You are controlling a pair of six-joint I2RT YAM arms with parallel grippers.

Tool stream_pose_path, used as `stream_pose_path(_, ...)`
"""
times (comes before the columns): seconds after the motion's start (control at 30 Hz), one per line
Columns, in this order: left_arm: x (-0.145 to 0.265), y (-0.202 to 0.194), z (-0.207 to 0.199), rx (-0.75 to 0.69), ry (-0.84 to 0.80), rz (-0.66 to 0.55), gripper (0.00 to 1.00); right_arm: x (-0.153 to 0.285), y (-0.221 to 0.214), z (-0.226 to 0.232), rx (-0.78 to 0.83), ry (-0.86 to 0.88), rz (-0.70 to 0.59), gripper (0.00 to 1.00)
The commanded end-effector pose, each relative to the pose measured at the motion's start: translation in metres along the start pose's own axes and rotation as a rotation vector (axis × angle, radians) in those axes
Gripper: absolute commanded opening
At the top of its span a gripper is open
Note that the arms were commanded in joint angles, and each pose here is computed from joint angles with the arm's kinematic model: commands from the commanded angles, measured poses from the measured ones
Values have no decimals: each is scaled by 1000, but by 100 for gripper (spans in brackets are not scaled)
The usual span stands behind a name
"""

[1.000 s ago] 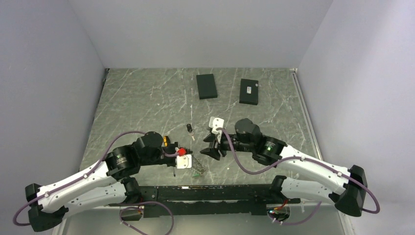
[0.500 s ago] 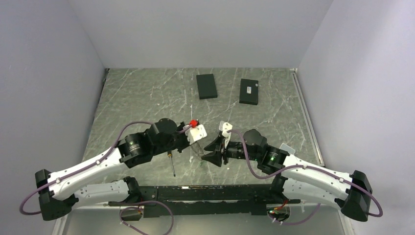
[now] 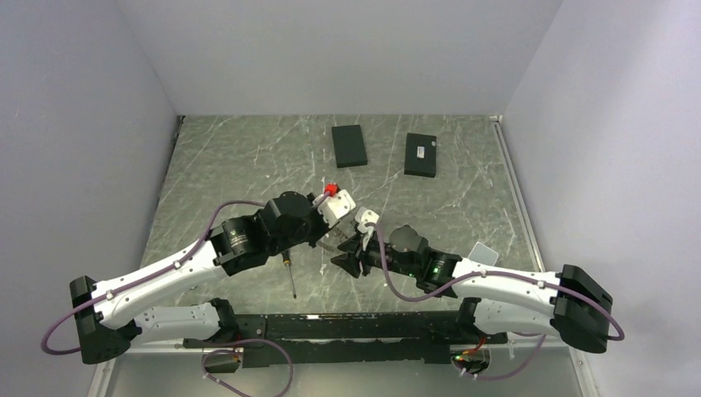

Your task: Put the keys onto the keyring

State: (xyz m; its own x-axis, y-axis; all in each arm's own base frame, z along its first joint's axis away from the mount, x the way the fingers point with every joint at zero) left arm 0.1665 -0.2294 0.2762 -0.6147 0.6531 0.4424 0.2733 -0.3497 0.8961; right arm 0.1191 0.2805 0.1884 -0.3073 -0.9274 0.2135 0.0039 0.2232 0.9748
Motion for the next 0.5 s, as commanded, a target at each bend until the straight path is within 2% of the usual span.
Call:
stream_pose_path(0.0,9,34,0,102,22,-98,0,-7,4,-29,93,-220,-87,46)
stream_pose_path(0.17,13,29,-2,146,11,-62,0,-16,7,-34,157,-225,-75,45)
stream_pose_path(0.47,13,24,1,269,81,-46,0,9,34,-5,288,-1,-251,45)
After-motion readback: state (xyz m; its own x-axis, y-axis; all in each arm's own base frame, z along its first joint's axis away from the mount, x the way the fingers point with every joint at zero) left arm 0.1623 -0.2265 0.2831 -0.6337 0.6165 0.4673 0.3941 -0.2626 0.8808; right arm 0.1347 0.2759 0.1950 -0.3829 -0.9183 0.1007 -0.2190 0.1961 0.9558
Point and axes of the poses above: each gripper's point midway between its finger pads, its own x axis back along the fingers, its own z axis along the line the jaws close on, y = z × x, the point moved 6 cm from there along x, back along the fingers, and after that the axes turned 15 degrees about x, right-handed, at the moved point
